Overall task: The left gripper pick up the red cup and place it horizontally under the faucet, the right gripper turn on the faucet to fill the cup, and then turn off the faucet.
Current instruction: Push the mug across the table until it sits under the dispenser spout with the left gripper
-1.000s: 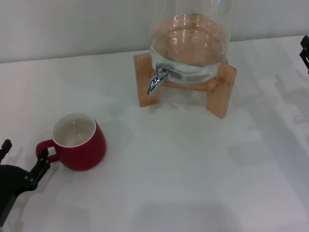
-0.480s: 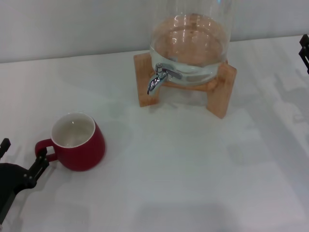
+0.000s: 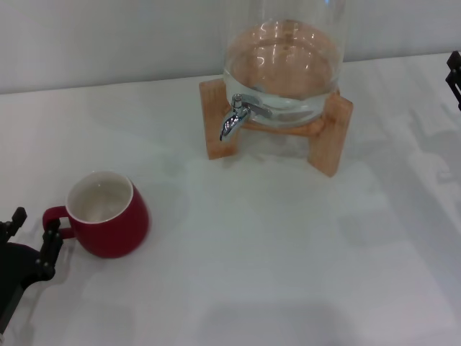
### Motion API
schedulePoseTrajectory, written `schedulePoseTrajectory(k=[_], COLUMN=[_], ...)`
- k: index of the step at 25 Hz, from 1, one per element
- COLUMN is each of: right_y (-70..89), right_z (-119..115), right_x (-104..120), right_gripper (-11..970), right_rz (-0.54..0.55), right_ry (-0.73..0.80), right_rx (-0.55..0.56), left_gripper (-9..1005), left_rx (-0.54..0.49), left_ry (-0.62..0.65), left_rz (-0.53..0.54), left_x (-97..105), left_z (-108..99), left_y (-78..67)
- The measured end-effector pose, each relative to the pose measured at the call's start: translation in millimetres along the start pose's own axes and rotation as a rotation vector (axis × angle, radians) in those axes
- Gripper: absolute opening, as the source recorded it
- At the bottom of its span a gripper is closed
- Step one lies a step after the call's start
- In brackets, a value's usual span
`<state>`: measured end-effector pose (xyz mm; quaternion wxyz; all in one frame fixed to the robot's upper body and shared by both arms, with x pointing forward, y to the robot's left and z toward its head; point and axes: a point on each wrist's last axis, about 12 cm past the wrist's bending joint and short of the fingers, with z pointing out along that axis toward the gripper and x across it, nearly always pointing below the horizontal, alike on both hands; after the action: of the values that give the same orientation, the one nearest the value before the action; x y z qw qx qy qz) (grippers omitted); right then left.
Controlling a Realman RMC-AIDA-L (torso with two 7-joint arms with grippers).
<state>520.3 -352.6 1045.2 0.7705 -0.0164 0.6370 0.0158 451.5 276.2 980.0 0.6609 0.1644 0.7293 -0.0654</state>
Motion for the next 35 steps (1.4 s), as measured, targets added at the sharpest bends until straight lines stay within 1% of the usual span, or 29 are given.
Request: schedulePoseTrajectory(k=[5,7,13,23,35], right_y=[-0.1,-0.3,-0.3,-0.7,-0.9], right_z=[-1,-1,-2,-2,-2], right_x=[0,-1,-1,-1,-1], right_gripper=[658,658,658,658,659], right_rz=[0.0,0.0,0.001,-0.001,-0.002], right_ry=[-0.005,-0.008,-0.009,-0.009,-0.008], right_rx=[-0.001,-0.001,0.0,0.0,0.0], left_gripper=[582,348,189,130,126], left_rx=[0.005,0.006,0.013,0.021,0.045], left_ry=[0.001,0.001,-0.001,-0.006,-0.026], left_rz=[0.002,0.002,0.007,0.013,0.025], left_x=[0,0,0,-2,-8], left_z=[0,0,1,4,14], left_y=[-0.6,-0.9,-0.9,-1.2,-2.6])
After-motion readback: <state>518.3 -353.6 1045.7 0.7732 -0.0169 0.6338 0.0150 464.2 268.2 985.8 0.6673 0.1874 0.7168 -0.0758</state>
